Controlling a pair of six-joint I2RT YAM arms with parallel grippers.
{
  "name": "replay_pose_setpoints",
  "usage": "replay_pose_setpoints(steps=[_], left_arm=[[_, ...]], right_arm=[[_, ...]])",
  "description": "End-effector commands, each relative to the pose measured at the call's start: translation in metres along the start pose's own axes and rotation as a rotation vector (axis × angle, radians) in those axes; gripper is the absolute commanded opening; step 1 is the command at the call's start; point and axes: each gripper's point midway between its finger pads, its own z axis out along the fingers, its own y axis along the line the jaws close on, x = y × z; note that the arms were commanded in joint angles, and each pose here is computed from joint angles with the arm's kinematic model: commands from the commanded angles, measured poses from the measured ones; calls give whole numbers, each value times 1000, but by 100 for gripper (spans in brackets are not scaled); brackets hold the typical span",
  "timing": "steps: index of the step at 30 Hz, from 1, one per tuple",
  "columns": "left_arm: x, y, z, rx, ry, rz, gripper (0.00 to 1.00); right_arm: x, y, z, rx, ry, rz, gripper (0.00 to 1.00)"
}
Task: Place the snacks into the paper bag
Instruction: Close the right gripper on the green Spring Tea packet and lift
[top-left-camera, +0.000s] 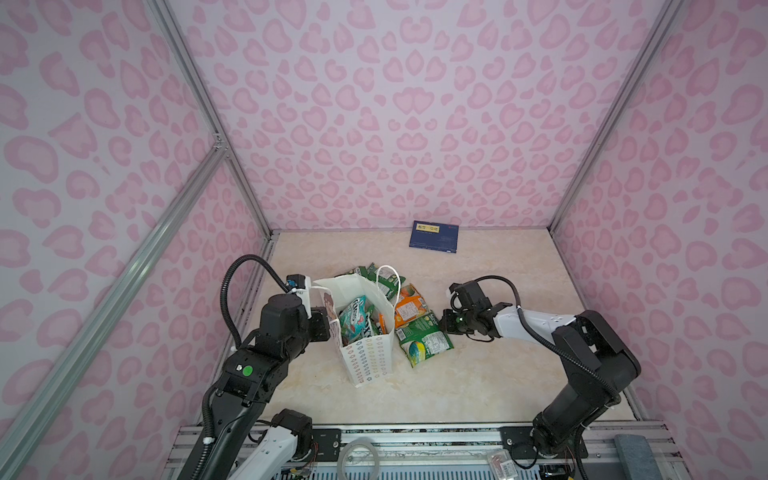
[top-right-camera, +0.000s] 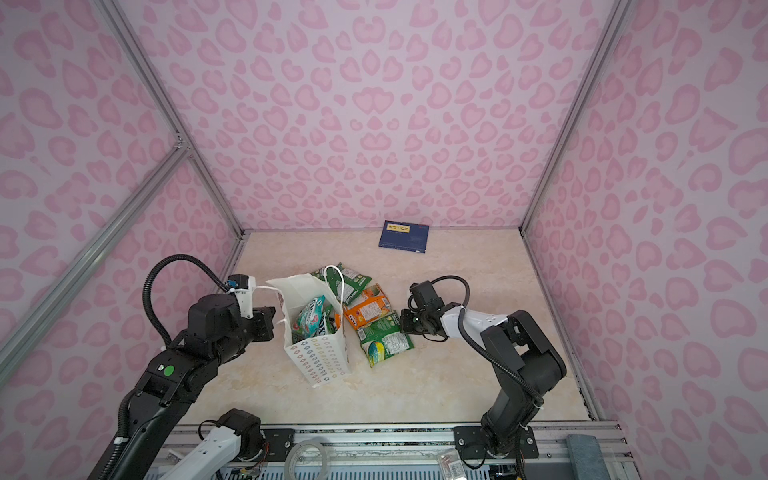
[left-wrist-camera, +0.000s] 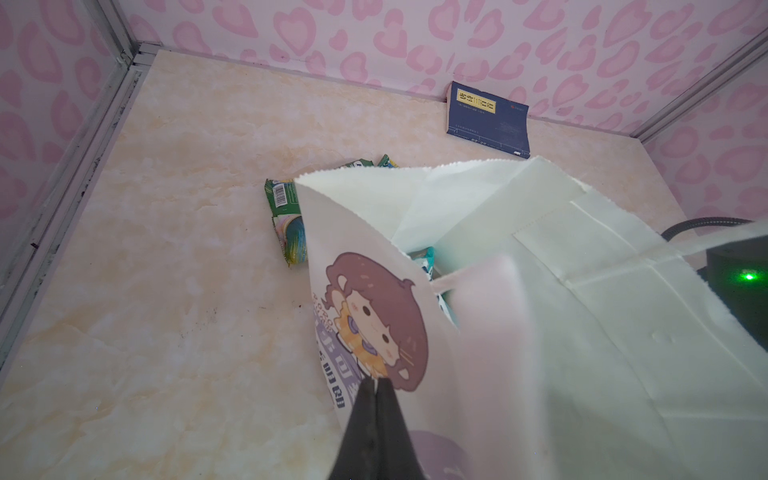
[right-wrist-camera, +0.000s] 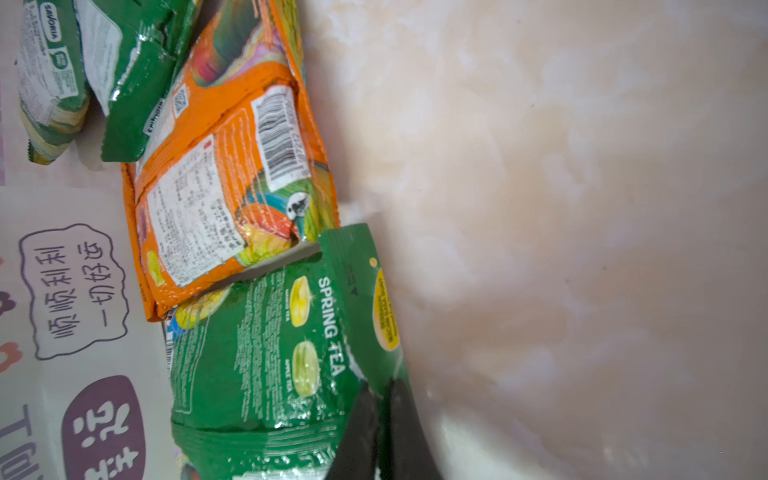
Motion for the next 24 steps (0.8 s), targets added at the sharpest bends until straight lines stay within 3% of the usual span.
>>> replay_pose_setpoints(steps=[1,10,24], left_arm=[[-5,-3,0,14,-21,5,4],[-5,-3,2,12,-17,5,4],[-4,-5,5,20,-7,7,5]], right_arm=[[0,0,0,-10,-11,8,2],[-5,15,-15,-74,-41,15,0],[-24,53,-76,-194,-150,10,0]])
